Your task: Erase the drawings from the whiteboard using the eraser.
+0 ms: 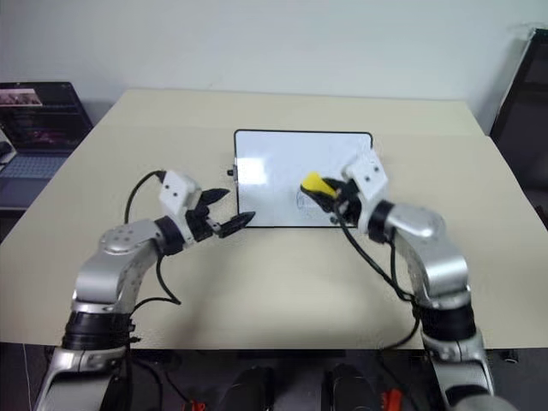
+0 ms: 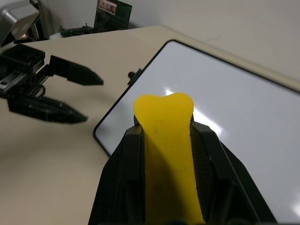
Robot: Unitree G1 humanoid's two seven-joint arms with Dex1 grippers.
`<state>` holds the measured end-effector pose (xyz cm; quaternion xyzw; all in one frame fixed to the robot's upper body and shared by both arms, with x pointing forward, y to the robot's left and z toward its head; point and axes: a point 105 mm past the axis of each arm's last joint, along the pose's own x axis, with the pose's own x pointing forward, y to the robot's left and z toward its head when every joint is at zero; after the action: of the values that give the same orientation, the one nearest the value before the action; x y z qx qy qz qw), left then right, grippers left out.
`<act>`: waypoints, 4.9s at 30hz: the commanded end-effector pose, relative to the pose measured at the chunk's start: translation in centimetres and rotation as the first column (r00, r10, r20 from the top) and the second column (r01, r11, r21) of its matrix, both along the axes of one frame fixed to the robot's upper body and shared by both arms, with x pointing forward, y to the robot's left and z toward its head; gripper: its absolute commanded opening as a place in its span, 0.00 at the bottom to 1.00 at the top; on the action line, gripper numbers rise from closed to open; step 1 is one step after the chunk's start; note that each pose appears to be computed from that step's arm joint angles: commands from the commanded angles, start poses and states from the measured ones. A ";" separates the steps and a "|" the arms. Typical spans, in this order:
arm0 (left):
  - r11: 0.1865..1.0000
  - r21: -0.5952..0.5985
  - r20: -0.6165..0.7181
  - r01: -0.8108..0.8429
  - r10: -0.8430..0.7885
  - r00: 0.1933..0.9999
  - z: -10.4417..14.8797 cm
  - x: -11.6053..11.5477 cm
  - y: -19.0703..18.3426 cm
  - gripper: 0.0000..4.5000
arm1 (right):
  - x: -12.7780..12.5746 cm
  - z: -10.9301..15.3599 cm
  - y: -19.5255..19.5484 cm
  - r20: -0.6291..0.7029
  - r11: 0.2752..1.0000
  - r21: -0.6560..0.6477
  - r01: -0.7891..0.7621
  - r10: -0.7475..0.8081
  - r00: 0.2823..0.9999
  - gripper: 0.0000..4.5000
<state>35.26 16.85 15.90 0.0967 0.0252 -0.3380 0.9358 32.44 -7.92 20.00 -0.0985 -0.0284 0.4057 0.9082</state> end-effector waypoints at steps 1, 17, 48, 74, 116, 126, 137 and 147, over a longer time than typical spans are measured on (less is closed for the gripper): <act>1.000 -0.021 0.098 -0.002 0.004 0.995 1.9 -0.9 0.5 1.00 | -2.0 0.4 -0.1 0.030 0.998 0.057 0.011 -0.013 0.999 0.22; 0.994 -0.036 0.081 0.099 -0.096 0.992 0.9 -3.2 0.1 1.00 | -3.3 -4.8 -2.2 0.057 0.997 -0.049 0.062 -0.059 0.997 0.22; 0.974 0.131 0.015 0.188 -0.191 0.981 -0.3 -2.0 -1.3 1.00 | 9.0 -5.1 4.2 0.174 0.848 -0.520 0.102 -0.012 0.985 0.22; 0.971 0.122 0.013 0.206 -0.209 0.978 -0.4 -2.1 -1.9 1.00 | 8.1 -7.0 3.4 0.088 0.764 -0.645 0.002 0.072 0.994 0.22; 0.957 0.158 -0.051 0.243 -0.238 0.970 -1.8 -3.3 -1.7 1.00 | 8.0 -5.8 5.6 0.265 0.722 -0.687 0.082 0.145 0.953 0.22; 0.957 0.155 -0.047 0.246 -0.241 0.969 -1.5 -3.2 -2.0 1.00 | 8.7 -5.8 5.0 0.300 0.704 -0.699 0.127 0.128 0.945 0.22; 0.958 0.152 -0.047 0.245 -0.240 0.970 -1.6 -3.2 -1.9 1.00 | 9.0 -4.1 2.1 0.289 0.756 -0.631 0.176 0.018 0.957 0.22; 0.956 0.136 -0.012 0.261 -0.262 0.965 -0.6 -3.2 -2.3 1.00 | 4.6 -0.3 0.9 0.142 0.962 -0.250 0.112 -0.078 0.987 0.22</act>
<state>32.09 14.76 13.42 0.1555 0.0678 -0.4533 0.8751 38.01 -6.02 16.91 -0.2772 0.0071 0.3693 0.8870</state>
